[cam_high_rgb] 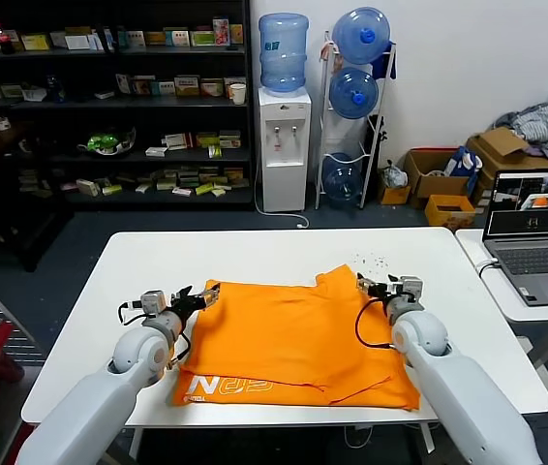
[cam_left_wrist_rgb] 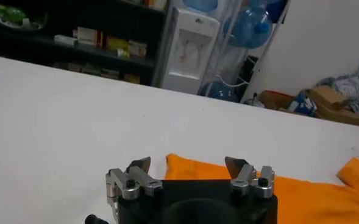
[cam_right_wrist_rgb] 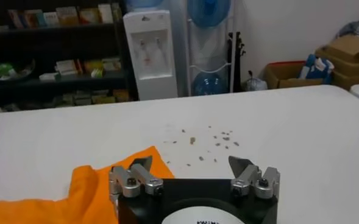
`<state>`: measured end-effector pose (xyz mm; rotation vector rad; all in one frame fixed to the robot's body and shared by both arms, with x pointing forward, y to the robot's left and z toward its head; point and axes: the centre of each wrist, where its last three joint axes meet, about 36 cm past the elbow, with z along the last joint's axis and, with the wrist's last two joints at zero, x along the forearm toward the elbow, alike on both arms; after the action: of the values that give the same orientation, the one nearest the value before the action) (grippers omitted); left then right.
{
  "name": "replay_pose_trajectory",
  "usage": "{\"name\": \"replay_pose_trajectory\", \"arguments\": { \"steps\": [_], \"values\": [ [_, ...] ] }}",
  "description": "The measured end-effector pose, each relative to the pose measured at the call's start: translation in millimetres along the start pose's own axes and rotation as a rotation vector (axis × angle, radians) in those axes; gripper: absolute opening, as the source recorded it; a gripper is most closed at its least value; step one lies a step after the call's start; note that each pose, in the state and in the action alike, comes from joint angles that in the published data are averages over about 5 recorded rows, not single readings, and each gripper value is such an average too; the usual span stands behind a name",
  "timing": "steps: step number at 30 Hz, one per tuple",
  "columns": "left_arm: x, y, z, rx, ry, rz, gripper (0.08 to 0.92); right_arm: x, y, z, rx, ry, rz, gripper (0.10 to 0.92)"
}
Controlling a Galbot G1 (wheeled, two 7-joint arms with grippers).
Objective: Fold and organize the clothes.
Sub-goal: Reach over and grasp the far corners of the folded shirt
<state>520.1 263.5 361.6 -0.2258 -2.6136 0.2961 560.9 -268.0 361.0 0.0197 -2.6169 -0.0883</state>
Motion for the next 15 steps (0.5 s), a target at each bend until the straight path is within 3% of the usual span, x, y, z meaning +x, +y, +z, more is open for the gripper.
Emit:
{"name": "replay_pose_trajectory", "arguments": {
  "steps": [12,15],
  "values": [
    [-31.4,-2.9,-0.5,-0.052,0.055,-0.016,0.823,-21.1,17.4,2.0,0.016,0.056,-0.020,0.820],
    [-35.6,-2.5,0.7,-0.065,0.064,-0.022,0.823,-23.0,18.6,2.0,0.019,0.063,-0.023,0.780]
  ]
}}
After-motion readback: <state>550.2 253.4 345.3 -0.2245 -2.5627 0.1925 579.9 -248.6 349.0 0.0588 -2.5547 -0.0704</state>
